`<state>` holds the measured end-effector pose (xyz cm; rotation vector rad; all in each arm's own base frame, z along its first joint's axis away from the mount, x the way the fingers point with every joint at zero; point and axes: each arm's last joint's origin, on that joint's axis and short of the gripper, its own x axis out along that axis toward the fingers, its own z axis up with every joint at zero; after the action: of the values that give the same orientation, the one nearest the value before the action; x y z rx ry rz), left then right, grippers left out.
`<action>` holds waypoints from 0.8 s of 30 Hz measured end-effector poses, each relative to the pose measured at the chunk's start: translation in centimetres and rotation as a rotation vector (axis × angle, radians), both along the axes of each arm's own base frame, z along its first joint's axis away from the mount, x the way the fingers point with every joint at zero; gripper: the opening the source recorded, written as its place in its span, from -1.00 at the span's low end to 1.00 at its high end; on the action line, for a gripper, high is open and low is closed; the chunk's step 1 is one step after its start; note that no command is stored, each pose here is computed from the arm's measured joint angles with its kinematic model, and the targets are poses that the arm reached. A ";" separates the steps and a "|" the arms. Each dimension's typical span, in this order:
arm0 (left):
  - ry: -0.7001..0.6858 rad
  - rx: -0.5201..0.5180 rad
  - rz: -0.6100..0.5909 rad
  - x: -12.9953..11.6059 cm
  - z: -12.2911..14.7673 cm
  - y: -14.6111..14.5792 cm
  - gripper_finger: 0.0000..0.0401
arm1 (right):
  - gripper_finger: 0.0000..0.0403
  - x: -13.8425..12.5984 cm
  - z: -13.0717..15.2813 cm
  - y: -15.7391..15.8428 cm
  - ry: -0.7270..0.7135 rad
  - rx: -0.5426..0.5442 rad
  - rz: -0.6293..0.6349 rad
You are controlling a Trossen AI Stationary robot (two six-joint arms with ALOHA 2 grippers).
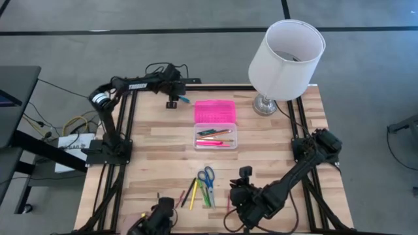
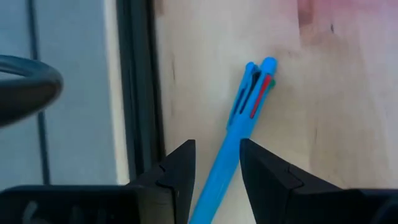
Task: Pick & place school supplies into a supply box
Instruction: Put the blue multi-color pen into the supply box
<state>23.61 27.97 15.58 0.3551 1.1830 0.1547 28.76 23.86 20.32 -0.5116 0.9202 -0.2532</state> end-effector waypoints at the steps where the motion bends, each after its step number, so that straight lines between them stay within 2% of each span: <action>1: 0.015 -0.012 -0.005 0.2 -0.3 0.2 -0.40 | -0.69 -0.2 0.0 0.1 -0.001 0.004 -0.005; 9: 0.109 -0.122 -0.016 1.4 -2.1 1.8 -0.40 | -0.69 -1.4 0.0 0.7 -0.025 0.004 -0.047; 12: 0.128 -0.171 0.021 1.5 -2.3 2.1 -0.41 | -0.69 -1.8 -0.1 0.9 -0.030 0.008 -0.058; 19: 0.153 -0.301 0.130 1.2 -1.9 1.7 -0.59 | -0.69 -2.7 0.0 1.3 -0.041 -0.006 -0.078; 24: 0.196 -0.381 0.164 1.1 -1.9 0.7 -0.73 | -0.69 -3.5 0.0 1.6 -0.051 -0.023 -0.078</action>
<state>24.68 28.71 13.66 -0.0642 1.4038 0.0338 25.29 25.49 20.30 -0.4891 0.8890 -0.3463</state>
